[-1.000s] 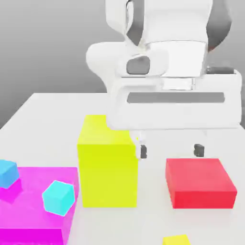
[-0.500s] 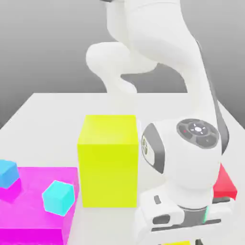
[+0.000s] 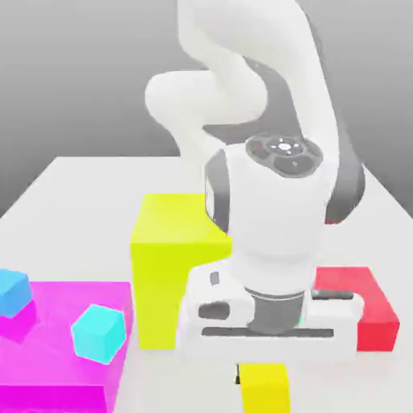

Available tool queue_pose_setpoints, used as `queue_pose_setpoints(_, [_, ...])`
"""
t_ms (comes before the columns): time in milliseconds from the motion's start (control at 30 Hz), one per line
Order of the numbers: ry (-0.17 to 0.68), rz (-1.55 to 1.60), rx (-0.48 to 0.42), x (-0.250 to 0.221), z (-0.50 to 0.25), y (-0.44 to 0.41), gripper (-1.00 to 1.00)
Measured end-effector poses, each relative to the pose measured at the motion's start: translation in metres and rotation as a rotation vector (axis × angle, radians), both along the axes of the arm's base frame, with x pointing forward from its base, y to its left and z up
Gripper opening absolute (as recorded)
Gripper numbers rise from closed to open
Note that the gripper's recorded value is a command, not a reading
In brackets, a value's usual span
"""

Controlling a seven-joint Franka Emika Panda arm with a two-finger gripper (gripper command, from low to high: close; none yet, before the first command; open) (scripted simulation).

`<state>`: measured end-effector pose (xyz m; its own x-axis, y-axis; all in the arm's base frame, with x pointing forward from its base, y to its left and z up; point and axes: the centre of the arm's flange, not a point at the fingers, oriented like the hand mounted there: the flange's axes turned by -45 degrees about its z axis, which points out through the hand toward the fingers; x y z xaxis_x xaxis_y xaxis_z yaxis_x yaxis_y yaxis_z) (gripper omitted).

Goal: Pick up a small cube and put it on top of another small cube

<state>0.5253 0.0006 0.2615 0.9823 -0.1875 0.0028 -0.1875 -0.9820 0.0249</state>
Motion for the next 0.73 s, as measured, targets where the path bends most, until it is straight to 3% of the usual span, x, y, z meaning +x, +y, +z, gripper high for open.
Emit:
queue_pose_setpoints(233, [-0.008, -0.477, 0.021, -0.067, 0.069, -0.153, -1.0])
queue_pose_setpoints(367, [-0.009, -0.494, 0.027, -0.072, 0.026, -0.15, -1.0])
queue_pose_setpoints(400, [-0.009, -0.495, 0.026, -0.072, 0.017, -0.15, 1.0])
queue_pose_setpoints(600, [-0.009, -0.496, 0.025, -0.073, 0.013, -0.15, 1.0])
queue_pose_setpoints(733, [-0.008, -0.495, 0.024, -0.072, 0.058, -0.15, 1.0])
